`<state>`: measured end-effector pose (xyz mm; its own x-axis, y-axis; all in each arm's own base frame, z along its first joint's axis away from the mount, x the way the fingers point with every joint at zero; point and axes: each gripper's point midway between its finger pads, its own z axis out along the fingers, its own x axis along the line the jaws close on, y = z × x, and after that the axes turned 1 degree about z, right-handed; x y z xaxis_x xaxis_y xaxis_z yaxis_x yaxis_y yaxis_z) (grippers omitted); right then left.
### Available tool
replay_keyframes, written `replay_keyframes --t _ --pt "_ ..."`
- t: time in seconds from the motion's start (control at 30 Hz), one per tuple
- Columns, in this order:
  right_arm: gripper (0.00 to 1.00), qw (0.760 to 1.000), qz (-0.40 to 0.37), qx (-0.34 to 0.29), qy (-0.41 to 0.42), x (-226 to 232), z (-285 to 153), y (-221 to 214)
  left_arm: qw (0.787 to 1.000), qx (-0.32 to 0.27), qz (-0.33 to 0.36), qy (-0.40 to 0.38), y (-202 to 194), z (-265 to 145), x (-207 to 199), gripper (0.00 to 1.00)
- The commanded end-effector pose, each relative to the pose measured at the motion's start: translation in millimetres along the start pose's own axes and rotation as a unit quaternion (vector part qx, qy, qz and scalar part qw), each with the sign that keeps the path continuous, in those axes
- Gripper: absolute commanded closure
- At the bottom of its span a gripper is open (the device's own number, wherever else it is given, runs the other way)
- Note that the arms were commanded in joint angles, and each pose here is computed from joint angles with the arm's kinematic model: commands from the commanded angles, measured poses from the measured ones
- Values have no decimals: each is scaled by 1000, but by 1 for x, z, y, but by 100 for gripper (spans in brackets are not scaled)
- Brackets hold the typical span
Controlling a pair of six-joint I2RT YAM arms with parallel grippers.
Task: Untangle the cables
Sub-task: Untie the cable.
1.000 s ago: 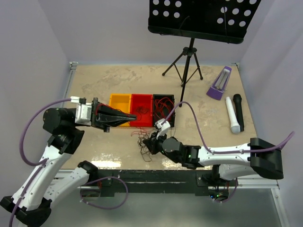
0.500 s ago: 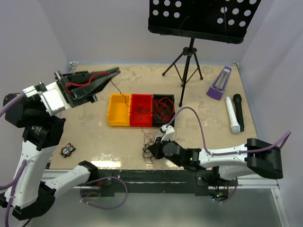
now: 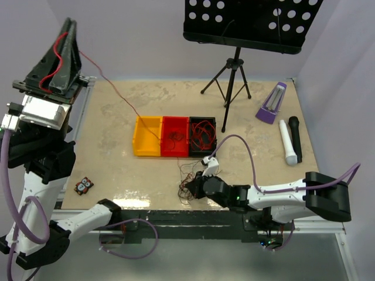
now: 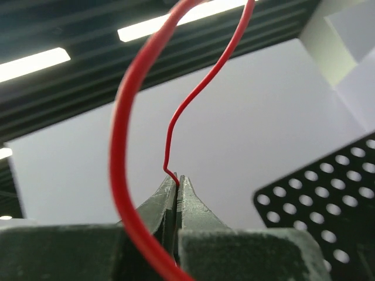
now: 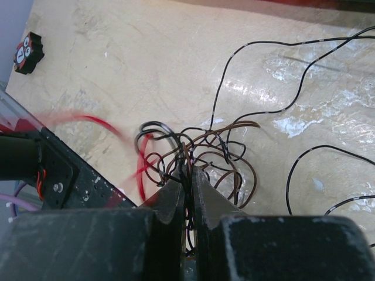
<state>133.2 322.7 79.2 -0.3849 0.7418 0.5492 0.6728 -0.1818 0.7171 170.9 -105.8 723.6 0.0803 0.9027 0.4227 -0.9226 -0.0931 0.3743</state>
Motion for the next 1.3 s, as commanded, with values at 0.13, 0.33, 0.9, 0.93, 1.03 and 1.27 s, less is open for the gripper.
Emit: replay_keyframes --t 0.13,0.33,0.9,0.93,1.03,1.27 --pt "100 1000 15 10 -8 -8 0 -10 971 -108 128 172 78 -1 87 100" --pt "99 1000 13 10 -2 -3 0 -9 980 -95 121 123 68 -1 68 100" --pt "82 999 34 31 -26 -18 7 -29 951 -128 191 209 117 13 119 100" --pt "76 999 33 26 -24 -16 6 -25 955 -131 193 184 113 12 108 100" --pt "59 1000 28 6 -9 3 4 -3 969 -125 169 128 96 7 80 100" --pt "36 999 12 -26 39 49 -17 47 995 -55 76 41 33 0 26 100"
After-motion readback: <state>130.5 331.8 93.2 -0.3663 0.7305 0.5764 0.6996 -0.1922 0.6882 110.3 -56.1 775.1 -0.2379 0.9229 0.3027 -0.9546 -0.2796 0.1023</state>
